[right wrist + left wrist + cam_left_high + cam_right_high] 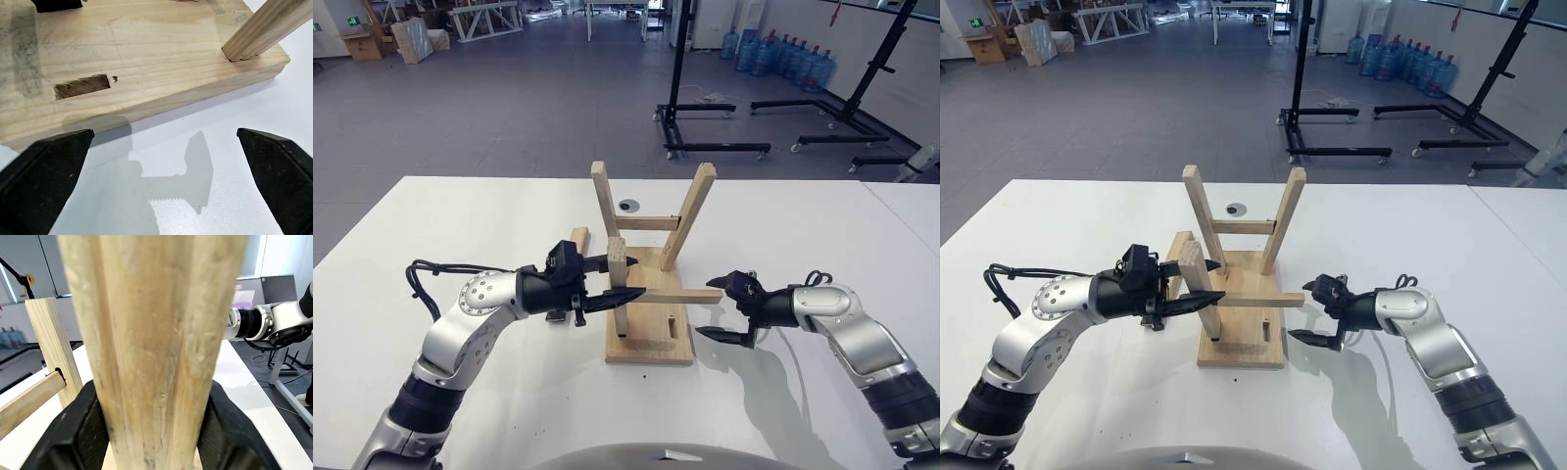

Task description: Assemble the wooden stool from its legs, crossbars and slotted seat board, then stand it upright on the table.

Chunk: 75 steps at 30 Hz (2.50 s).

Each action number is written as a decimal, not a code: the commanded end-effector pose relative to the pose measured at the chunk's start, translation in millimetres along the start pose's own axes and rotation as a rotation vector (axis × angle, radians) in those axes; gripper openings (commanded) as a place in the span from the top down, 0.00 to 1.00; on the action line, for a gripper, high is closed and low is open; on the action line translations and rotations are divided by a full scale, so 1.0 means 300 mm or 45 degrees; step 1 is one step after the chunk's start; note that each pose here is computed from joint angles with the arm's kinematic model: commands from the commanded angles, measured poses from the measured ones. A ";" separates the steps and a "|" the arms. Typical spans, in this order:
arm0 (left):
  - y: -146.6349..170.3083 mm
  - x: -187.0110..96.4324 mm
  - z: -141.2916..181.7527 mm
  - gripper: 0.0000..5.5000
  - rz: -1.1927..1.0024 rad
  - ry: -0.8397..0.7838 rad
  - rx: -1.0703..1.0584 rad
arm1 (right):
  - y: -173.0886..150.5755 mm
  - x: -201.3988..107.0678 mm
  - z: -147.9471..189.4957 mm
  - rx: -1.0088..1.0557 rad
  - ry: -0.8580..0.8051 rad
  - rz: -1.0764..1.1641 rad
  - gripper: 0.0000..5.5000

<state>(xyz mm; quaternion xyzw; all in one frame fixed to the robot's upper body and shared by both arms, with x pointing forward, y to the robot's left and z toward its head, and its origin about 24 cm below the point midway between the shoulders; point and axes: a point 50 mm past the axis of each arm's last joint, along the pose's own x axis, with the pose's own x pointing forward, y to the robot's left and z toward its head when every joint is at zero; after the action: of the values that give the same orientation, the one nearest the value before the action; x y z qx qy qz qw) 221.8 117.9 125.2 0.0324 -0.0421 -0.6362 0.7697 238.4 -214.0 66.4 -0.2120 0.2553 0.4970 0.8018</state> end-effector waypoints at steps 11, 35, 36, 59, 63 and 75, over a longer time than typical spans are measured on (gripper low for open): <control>-0.073 -0.040 -0.247 0.61 0.022 0.401 -0.074 | 0.030 0.024 -0.019 0.061 -0.018 0.018 0.02; -0.018 -0.062 -0.177 0.03 0.074 0.413 -0.043 | 0.047 0.041 -0.021 0.077 -0.031 0.018 0.02; -0.016 -0.068 -0.164 0.02 0.076 0.412 -0.034 | 0.049 0.042 -0.023 0.078 -0.030 0.018 0.02; 0.029 -0.134 0.312 0.02 0.122 0.152 0.118 | 0.046 0.039 -0.025 0.075 -0.040 0.005 0.02; 0.035 -0.111 0.382 0.02 0.083 0.016 0.075 | 0.042 0.048 -0.021 0.075 -0.052 -0.003 0.02; 0.131 -0.005 0.425 0.02 0.285 -0.201 0.038 | 0.030 0.071 -0.005 0.055 -0.075 -0.008 0.02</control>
<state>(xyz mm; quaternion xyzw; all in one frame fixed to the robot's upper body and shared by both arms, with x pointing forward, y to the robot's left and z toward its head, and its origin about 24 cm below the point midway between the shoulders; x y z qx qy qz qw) 243.4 132.0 250.7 -0.0158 -0.1094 -0.5509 0.8272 233.7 -199.7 47.7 -0.1744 0.2522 0.4925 0.8145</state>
